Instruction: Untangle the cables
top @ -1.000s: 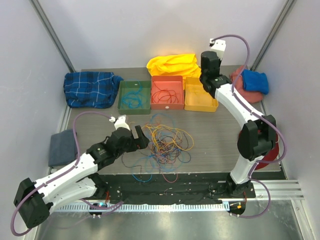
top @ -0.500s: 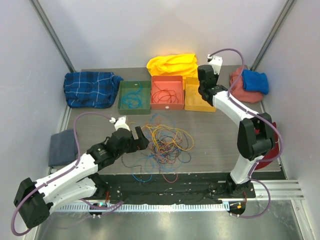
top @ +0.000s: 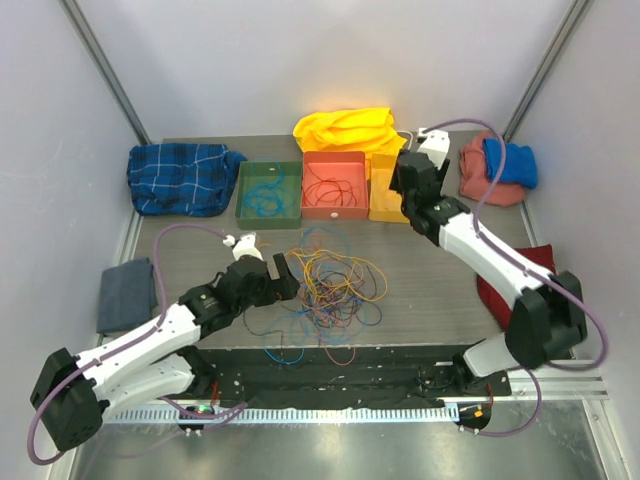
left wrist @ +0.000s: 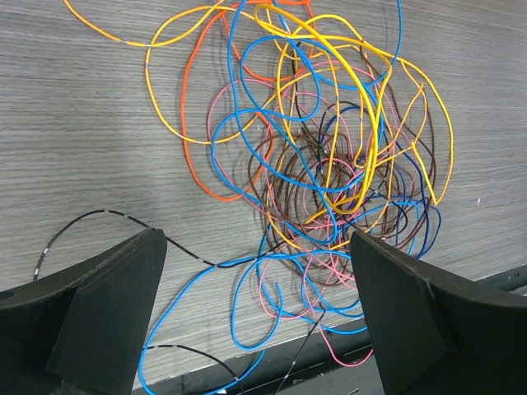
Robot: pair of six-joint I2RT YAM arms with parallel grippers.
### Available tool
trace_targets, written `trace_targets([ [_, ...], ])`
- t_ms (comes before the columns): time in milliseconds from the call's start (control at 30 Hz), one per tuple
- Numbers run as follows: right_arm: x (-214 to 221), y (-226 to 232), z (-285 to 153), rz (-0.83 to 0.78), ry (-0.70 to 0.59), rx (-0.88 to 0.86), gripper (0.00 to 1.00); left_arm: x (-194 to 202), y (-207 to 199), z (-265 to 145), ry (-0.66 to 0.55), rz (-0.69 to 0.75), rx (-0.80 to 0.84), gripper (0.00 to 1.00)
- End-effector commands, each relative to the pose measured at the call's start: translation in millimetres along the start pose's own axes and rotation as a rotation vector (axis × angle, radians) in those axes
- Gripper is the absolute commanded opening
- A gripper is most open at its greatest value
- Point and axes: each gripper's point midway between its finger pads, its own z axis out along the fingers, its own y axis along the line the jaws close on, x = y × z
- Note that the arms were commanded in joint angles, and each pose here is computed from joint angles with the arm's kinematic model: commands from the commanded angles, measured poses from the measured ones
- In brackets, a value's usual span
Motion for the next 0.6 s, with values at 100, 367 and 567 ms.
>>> trace_targets([
  [100, 87.0, 73.5, -94.2, -0.021, 0.141, -0.408, 0.63, -10.5, -13.5, 2.8, -0.039, -0.032, 0.043, 1.00],
  [367, 162.4, 107.7, -136.2, -0.075, 0.271, -0.573, 0.61, -17.5, -9.4, -1.7, -0.072, -0.056, 0.018, 1.00],
  [567, 150.0, 140.4, -148.3, -0.086, 0.229, -0.676, 0.61, -41.5, 8.7, -23.2, -0.205, -0.099, -0.033, 1.00],
])
